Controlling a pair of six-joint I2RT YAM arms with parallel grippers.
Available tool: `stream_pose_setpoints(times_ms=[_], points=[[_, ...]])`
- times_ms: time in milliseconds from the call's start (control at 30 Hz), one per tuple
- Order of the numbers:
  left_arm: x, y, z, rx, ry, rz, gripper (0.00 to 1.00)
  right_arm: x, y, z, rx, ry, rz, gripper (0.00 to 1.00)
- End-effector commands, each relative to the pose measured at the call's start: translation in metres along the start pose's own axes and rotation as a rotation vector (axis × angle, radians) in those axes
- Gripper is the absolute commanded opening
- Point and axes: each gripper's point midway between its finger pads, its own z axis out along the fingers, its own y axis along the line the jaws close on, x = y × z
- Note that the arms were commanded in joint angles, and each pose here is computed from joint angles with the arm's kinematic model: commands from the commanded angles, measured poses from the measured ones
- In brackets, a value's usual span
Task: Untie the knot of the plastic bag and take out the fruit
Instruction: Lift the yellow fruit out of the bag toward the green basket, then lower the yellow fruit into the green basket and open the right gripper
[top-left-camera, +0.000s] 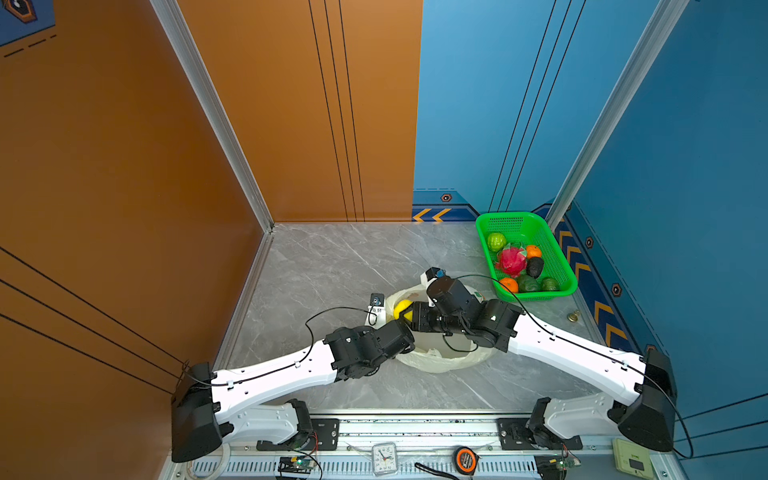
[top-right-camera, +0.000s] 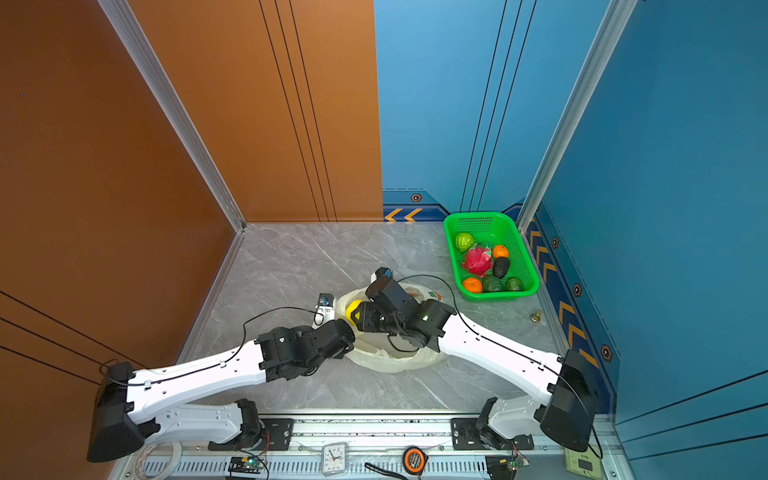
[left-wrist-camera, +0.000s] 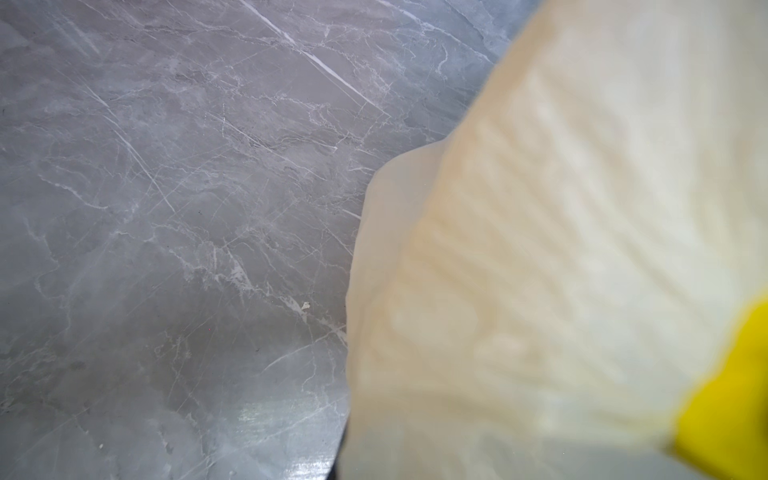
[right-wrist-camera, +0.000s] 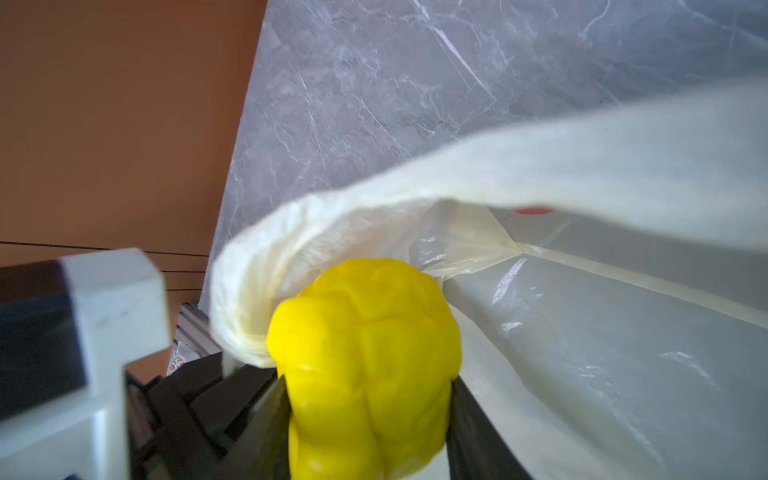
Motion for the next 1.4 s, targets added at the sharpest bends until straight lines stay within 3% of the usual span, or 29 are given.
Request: stream_pose_setpoints(times_ms=[0,333,533,933,1167,1367], points=[[-0.005,0.000,-0.001,-0.004,-0.001,-0.005,0.00,-0.018,-0.003,-0.019,0.019,-0.058,-0.024,0.45],[-0.006,-0.005,-0.003,0.001,-0.010,-0.006,0.00,-0.091,-0.023,-0.059,-0.022,-0.211,0.087,0.45],[-0.006,-0.009,-0.002,-0.005,-0.014,-0.007,0.00,-0.142,-0.059,-0.085,-0.012,-0.309,0.165,0.45],[-0.011,-0.013,-0.003,-0.019,-0.042,-0.023,0.00,-0.224,-0.229,-0.116,0.223,-0.482,0.388,0.46],[-0.012,-0.013,-0.004,-0.024,-0.055,-0.040,0.00,-0.251,-0.337,-0.103,0.331,-0.518,0.523,0.46],[-0.013,-0.012,-0.005,-0.029,-0.071,-0.050,0.00,-0.282,-0.401,-0.090,0.400,-0.542,0.574,0.46]])
